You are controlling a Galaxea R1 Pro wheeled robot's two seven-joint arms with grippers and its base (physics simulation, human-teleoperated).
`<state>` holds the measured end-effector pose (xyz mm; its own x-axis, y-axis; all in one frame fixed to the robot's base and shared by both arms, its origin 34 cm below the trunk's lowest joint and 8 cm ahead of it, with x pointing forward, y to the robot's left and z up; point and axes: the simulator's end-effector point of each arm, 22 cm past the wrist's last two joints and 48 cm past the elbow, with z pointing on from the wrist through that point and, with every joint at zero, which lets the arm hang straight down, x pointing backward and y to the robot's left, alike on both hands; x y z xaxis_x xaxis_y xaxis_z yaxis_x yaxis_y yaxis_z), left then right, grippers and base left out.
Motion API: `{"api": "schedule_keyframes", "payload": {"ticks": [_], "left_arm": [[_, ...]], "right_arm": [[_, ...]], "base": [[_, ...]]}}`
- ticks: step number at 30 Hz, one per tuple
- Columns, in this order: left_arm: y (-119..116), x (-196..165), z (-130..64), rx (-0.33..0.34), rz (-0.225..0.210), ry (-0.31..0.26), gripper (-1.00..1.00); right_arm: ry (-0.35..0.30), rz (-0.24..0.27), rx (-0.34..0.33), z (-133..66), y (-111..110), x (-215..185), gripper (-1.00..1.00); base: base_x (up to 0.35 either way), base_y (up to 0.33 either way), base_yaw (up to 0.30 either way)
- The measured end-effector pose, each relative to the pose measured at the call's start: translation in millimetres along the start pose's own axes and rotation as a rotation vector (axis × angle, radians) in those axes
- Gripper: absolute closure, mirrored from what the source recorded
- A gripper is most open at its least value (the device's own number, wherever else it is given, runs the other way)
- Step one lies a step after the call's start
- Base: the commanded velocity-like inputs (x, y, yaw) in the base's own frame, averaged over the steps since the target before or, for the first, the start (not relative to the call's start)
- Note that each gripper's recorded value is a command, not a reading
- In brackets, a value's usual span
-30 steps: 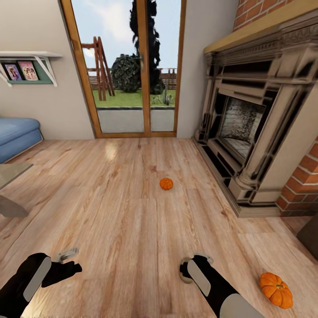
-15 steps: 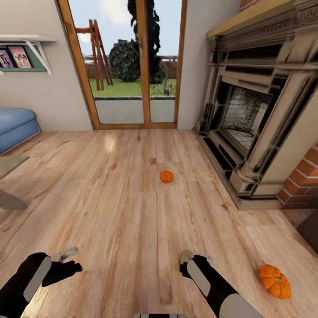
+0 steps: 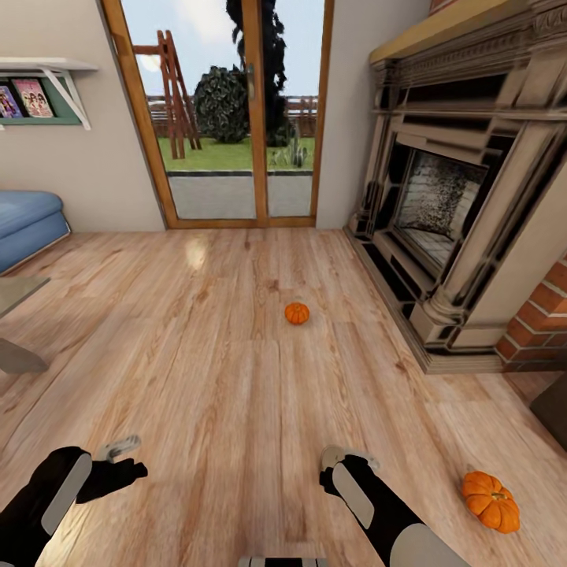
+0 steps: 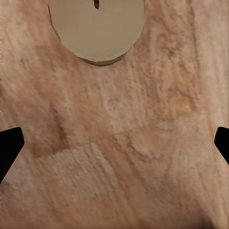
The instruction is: Place each of the two pumpkins and all three candles from the living room inside a cabinet in the living room (use any cabinet), then make sure every cabinet is closed, and position the cauldron so it is next to a table in the living room.
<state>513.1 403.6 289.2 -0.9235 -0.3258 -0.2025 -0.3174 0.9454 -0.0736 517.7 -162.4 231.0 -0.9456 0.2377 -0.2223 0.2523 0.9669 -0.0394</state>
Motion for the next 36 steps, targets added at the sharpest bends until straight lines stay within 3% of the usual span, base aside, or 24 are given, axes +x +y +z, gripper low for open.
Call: {"api": "schedule_keyframes", "payload": {"ticks": [14,36], "left_arm": [[-9.4,-2.2,-0.9,0.041,0.001,-0.008,-1.0],[-9.7,-2.3,-0.7,0.04,0.005,-0.009,-1.0]], "right_arm": [[-0.003,-0.005,0.0,-0.3,1.4,0.0,-1.0],[-0.003,-0.008,-0.001,-0.5,2.2,0.2,-1.0]], "base": [[0.122,0.0,0.0],[0.154,0.0,0.0]]}}
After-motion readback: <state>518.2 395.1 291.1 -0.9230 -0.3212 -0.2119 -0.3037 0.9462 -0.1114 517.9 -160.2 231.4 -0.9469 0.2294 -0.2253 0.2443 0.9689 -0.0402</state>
